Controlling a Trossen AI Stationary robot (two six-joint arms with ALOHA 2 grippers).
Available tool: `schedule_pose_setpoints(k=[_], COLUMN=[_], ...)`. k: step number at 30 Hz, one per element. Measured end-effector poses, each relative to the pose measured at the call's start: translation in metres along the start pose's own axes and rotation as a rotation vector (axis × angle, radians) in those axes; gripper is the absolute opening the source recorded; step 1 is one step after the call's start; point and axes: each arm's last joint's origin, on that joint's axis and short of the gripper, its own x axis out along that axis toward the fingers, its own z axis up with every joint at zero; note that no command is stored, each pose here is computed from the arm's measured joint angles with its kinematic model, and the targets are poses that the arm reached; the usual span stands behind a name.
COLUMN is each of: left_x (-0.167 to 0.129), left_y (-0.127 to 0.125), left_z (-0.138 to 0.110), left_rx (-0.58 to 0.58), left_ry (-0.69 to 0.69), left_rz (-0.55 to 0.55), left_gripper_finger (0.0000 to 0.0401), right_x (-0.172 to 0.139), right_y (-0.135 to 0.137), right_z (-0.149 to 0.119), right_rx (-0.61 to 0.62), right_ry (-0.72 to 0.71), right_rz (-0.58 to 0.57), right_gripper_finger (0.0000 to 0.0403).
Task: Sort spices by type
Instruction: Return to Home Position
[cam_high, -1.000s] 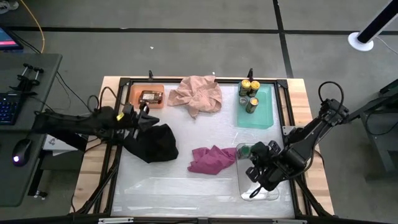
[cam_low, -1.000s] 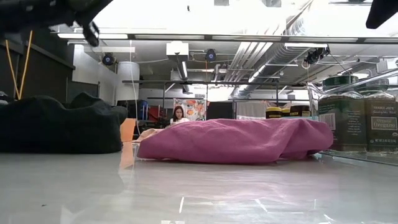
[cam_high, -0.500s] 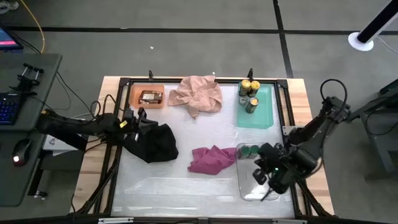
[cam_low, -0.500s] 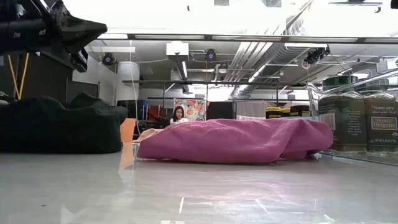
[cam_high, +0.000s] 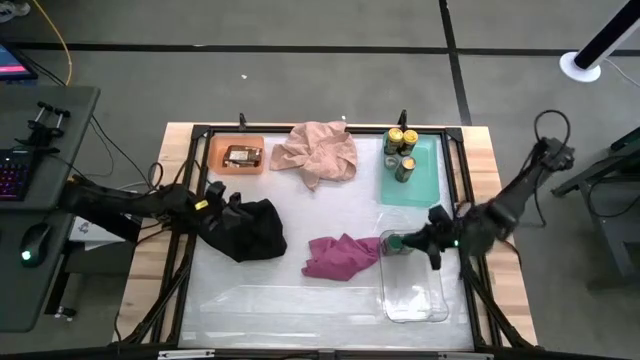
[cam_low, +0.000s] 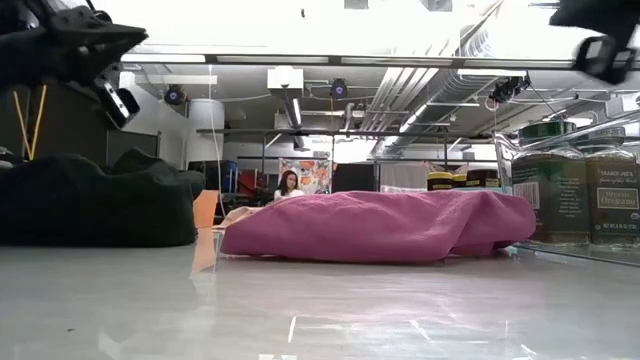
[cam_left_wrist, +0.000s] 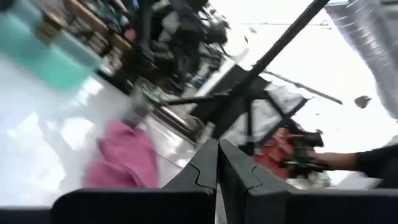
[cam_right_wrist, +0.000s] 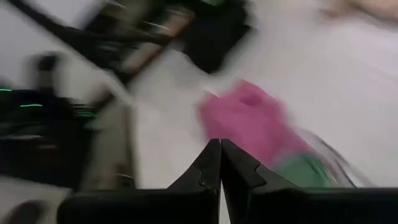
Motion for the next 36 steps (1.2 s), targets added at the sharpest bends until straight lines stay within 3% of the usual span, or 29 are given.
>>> schedule_pose_setpoints(k=[2,4,9,15,22,30,36], left_x=[0.000,0.000,-0.001,-0.004,-0.004,-0.004,-0.004], left_y=[-0.002,-0.002,0.006,0.013,0.014,0.014,0.014], left_z=[-0.001,0.001,0.005,0.008,0.006,0.006,0.006], left_rx=[-0.035,0.001,0.271,0.412,0.430,0.431,0.431], left_ry=[-0.005,-0.049,-0.177,-0.243,-0.218,-0.215,-0.214], left_rz=[-0.008,0.031,0.270,0.480,0.496,0.498,0.499], left_gripper_finger=[0.0000,0.0000,0.0000,0.0000,0.0000,0.0000,0.0000], right_x=[0.003,0.003,0.004,0.008,0.014,0.028,0.032], right_y=[-0.014,-0.028,-0.056,-0.078,-0.096,-0.125,-0.139], right_z=[0.008,0.018,0.038,0.049,0.049,0.019,0.003], right_rx=[-0.027,-0.053,-0.164,-0.292,-0.389,-0.318,-0.322], right_ry=[-0.050,-0.118,-0.145,-0.091,-0.158,-0.363,-0.355], right_rz=[0.144,0.214,0.169,0.122,0.095,0.232,0.209], right_gripper_finger=[0.0000,0.0000,0.0000,0.0000,0.0000,0.0000,0.0000])
